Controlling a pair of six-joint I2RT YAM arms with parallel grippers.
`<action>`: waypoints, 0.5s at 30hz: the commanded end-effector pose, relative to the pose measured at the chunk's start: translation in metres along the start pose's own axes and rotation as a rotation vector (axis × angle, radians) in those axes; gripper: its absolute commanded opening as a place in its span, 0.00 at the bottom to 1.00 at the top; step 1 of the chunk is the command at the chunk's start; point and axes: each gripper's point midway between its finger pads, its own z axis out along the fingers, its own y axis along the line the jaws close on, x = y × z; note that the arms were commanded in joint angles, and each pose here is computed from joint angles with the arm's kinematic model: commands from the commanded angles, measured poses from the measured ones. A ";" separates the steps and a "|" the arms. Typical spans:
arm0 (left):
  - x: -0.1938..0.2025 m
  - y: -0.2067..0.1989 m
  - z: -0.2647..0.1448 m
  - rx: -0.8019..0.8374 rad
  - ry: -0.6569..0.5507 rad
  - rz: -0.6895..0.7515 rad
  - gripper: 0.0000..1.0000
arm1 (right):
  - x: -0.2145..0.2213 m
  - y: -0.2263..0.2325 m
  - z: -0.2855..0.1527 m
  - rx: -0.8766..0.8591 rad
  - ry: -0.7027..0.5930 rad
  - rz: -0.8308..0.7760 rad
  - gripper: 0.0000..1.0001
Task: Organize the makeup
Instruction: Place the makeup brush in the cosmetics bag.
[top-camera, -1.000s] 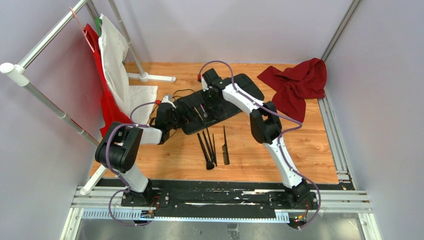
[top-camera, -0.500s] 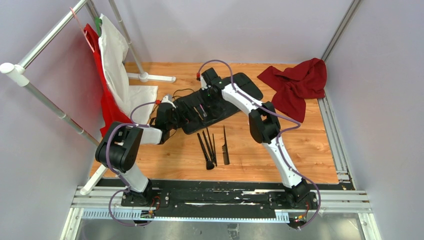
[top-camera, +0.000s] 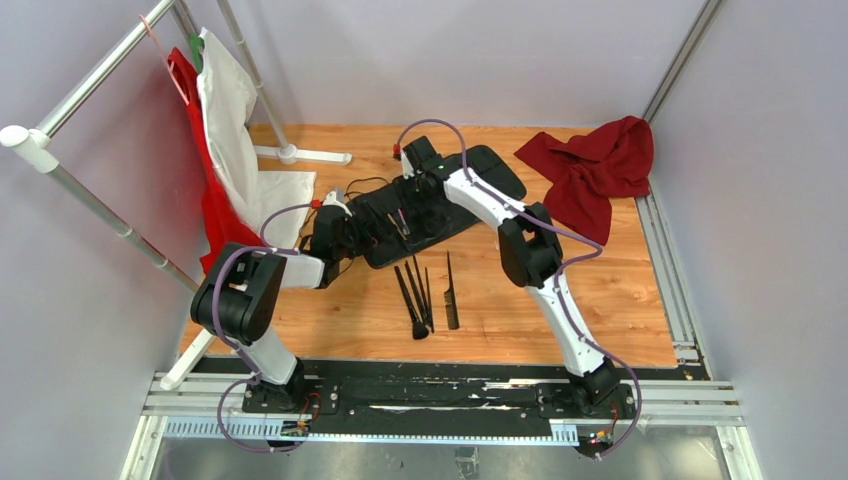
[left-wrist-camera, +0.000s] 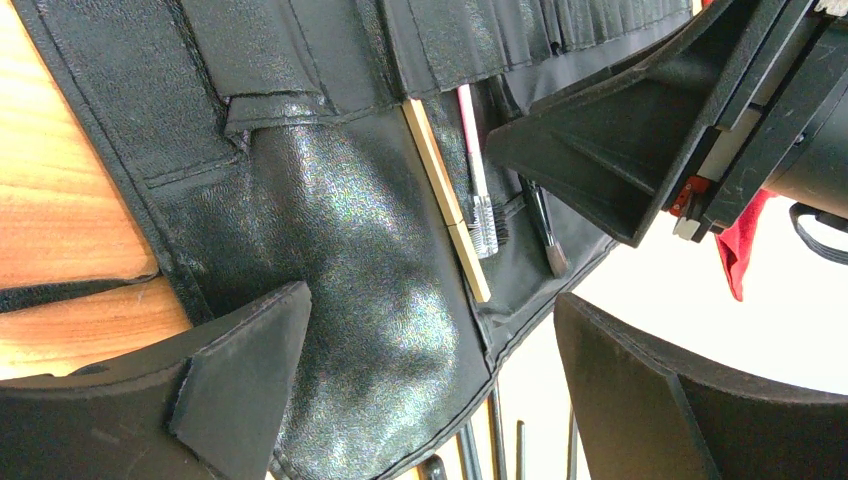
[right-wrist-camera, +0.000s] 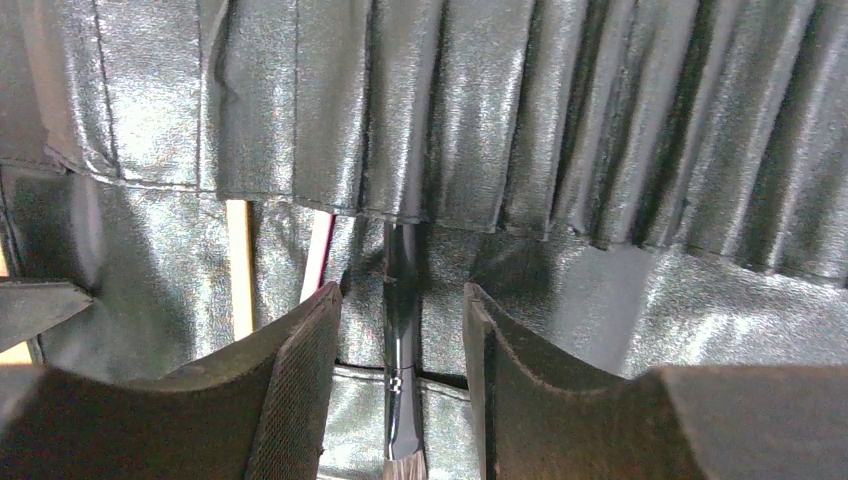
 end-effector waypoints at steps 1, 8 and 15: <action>0.009 0.005 0.004 -0.018 0.029 -0.002 0.98 | -0.022 -0.001 -0.027 0.055 -0.066 -0.024 0.48; 0.008 0.004 0.003 -0.017 0.027 -0.002 0.98 | -0.037 -0.015 -0.062 0.145 -0.134 -0.047 0.48; 0.006 0.003 0.002 -0.015 0.021 -0.001 0.98 | -0.020 -0.004 -0.096 0.135 -0.150 -0.052 0.46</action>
